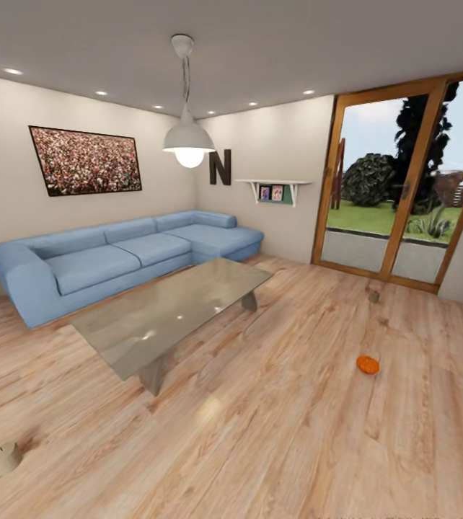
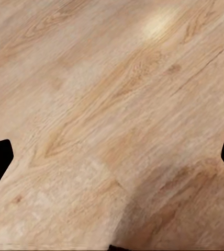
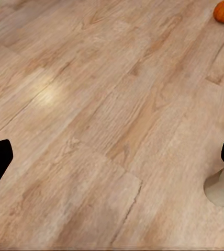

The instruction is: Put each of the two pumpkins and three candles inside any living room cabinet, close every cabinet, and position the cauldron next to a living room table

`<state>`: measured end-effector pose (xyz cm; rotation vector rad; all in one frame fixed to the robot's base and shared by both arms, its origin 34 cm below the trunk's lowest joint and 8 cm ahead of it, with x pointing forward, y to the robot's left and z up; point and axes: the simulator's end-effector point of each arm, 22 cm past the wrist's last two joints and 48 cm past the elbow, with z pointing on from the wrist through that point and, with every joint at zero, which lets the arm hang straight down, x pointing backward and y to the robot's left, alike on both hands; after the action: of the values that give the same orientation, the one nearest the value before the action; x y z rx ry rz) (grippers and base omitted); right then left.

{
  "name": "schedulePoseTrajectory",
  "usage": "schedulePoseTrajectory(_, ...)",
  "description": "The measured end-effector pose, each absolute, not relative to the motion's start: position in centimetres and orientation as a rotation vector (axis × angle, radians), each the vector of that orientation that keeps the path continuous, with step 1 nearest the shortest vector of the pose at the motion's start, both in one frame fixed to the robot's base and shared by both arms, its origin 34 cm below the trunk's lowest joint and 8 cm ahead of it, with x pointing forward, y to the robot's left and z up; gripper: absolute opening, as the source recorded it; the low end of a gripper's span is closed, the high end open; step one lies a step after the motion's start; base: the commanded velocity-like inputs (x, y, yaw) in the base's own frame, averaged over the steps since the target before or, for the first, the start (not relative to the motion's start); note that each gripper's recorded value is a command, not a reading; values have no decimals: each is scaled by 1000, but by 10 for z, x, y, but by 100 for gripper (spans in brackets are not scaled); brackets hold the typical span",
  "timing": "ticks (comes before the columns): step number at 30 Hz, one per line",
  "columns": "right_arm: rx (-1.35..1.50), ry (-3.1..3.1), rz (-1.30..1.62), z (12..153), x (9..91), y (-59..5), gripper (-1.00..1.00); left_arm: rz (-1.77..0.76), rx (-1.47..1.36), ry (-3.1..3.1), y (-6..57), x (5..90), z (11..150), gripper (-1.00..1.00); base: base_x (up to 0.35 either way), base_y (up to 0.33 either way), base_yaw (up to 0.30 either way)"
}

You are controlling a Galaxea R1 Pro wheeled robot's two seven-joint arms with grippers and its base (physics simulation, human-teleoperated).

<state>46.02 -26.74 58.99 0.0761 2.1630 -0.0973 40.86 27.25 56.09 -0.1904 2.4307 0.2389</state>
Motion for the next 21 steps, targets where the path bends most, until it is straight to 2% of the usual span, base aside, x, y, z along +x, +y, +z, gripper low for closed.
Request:
schedulePoseTrajectory(3,69,2183,-95,584,453,-266,100,244,-280,2333,281,416,572,100,0,0,-164)
schedulePoseTrajectory(11,68,2127,-98,595,460,-269,100,249,-294,2335,284,404,566,100,-32,0,-210)
schedulePoseTrajectory(21,69,2119,-98,597,462,-270,100,246,-294,2333,283,405,566,100,-254,0,-255)
